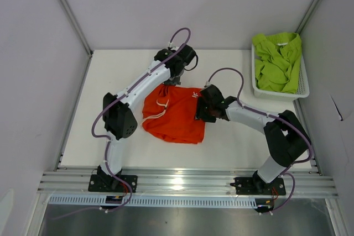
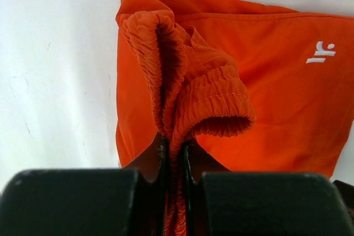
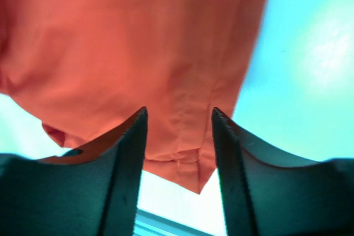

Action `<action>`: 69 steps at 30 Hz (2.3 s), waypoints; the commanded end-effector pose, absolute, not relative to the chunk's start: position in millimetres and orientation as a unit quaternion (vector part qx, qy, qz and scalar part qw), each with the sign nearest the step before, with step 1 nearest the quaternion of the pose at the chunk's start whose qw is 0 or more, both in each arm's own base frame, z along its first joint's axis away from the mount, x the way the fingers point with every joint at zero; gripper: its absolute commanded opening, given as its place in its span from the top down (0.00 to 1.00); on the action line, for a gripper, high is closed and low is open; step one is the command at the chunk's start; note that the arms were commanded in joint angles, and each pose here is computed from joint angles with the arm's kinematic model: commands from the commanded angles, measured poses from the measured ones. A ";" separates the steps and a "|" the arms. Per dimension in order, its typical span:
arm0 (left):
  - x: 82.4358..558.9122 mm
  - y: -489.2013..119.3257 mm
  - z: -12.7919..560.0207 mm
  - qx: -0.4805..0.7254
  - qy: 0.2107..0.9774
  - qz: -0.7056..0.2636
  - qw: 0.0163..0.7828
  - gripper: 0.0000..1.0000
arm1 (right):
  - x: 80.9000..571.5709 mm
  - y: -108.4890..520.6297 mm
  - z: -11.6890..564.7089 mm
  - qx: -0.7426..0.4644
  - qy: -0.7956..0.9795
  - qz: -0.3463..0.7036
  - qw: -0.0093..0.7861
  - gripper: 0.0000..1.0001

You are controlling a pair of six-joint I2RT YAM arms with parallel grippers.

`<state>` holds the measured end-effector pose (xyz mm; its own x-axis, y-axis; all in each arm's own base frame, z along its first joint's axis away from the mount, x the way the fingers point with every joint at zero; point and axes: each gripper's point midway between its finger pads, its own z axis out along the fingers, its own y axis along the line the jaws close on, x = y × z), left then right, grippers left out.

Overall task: Fold and stack the shorts
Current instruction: Fold the shorts

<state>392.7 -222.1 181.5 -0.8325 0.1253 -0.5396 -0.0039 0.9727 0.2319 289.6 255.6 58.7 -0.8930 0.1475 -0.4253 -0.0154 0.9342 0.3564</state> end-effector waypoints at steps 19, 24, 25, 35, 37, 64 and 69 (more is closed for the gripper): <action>374.6 -239.4 202.5 0.015 0.940 0.103 0.325 1.00 | 326.9 247.8 19.3 0.032 0.959 0.157 0.233 0.93; 368.8 -247.3 209.7 0.016 0.938 0.093 0.334 1.00 | 320.2 246.3 0.7 0.039 0.964 0.150 0.214 1.00; 368.5 -248.1 211.3 0.015 0.937 0.092 0.335 1.00 | 318.4 246.2 -2.5 0.042 0.964 0.152 0.213 1.00; 365.6 -266.4 218.5 0.013 0.938 0.059 0.341 1.00 | 304.7 251.2 -8.2 0.044 0.965 0.155 0.205 1.00; 365.6 -270.9 211.9 0.016 0.940 0.058 0.336 1.00 | 301.1 256.5 -7.3 0.043 0.964 0.160 0.206 1.00; 351.7 -294.3 187.6 0.036 0.944 0.040 0.326 1.00 | 285.7 243.1 43.9 0.068 0.950 0.158 0.262 0.69; 348.1 -288.5 196.9 0.040 0.941 0.038 0.333 1.00 | 294.3 239.9 71.7 0.059 0.937 0.184 0.290 0.48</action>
